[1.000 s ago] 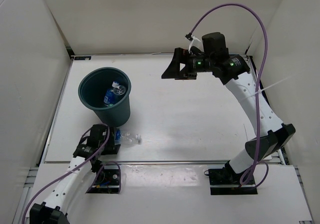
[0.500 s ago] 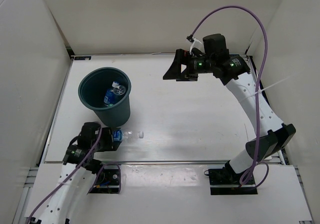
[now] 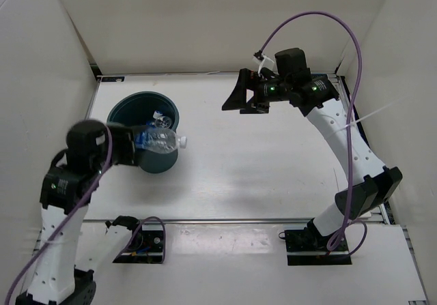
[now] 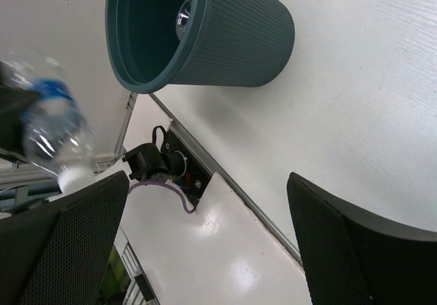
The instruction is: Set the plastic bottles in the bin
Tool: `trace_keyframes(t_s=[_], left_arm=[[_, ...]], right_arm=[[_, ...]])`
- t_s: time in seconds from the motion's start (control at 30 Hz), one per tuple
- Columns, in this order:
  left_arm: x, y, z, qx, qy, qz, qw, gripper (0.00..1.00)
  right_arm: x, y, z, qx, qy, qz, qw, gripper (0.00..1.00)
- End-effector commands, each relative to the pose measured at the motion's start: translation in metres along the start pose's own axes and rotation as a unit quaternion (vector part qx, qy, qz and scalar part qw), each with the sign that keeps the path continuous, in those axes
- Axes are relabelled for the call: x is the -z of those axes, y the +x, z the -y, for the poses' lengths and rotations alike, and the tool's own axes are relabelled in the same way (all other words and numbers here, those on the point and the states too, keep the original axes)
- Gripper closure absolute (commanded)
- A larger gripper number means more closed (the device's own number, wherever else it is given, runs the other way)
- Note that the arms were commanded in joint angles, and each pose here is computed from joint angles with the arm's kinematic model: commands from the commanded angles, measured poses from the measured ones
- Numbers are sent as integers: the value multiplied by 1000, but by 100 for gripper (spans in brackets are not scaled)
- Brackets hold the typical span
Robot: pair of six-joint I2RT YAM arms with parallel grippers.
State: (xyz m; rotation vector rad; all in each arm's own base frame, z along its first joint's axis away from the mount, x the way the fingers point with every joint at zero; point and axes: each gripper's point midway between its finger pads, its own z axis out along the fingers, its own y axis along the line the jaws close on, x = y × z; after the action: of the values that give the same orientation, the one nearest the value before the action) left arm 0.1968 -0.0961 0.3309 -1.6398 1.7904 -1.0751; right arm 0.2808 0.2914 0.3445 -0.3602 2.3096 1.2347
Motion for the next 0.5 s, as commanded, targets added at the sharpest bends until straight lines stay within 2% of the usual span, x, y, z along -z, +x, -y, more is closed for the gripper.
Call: trace_keyframes(t_s=[0.0, 0.03, 0.07, 0.13, 0.17, 0.2, 0.23, 0.27, 0.33, 0.47], left_arm=[[11, -40, 69, -171, 60, 142, 973, 43], [14, -51, 85, -207, 62, 179, 960, 42], [16, -73, 115, -234, 62, 254, 936, 42], [15, -96, 127, -281, 33, 321, 904, 41], [12, -112, 138, -298, 24, 368, 881, 39], [5, -115, 153, -304, 43, 387, 869, 39], [1, -118, 159, -349, 35, 398, 848, 38], [-6, -120, 164, -363, 33, 405, 839, 38], [-23, -128, 164, -395, -9, 422, 816, 36], [-44, -131, 157, -427, -47, 435, 791, 30]], right_arm=[[5, -8, -12, 10, -20, 11, 1000, 0], [5, -8, -12, 10, -20, 11, 1000, 0], [5, -7, -13, 10, -24, 9, 1000, 0], [7, -10, -16, 13, -26, 12, 999, 0], [7, -9, -17, 13, -30, 10, 999, 0], [4, -9, -14, 15, -28, 7, 999, 0], [4, -9, -14, 15, -28, 7, 999, 0], [6, -11, -17, 18, -30, 11, 999, 0], [6, -11, -16, 24, -30, 11, 999, 0], [10, -14, -17, 25, -30, 18, 999, 0]])
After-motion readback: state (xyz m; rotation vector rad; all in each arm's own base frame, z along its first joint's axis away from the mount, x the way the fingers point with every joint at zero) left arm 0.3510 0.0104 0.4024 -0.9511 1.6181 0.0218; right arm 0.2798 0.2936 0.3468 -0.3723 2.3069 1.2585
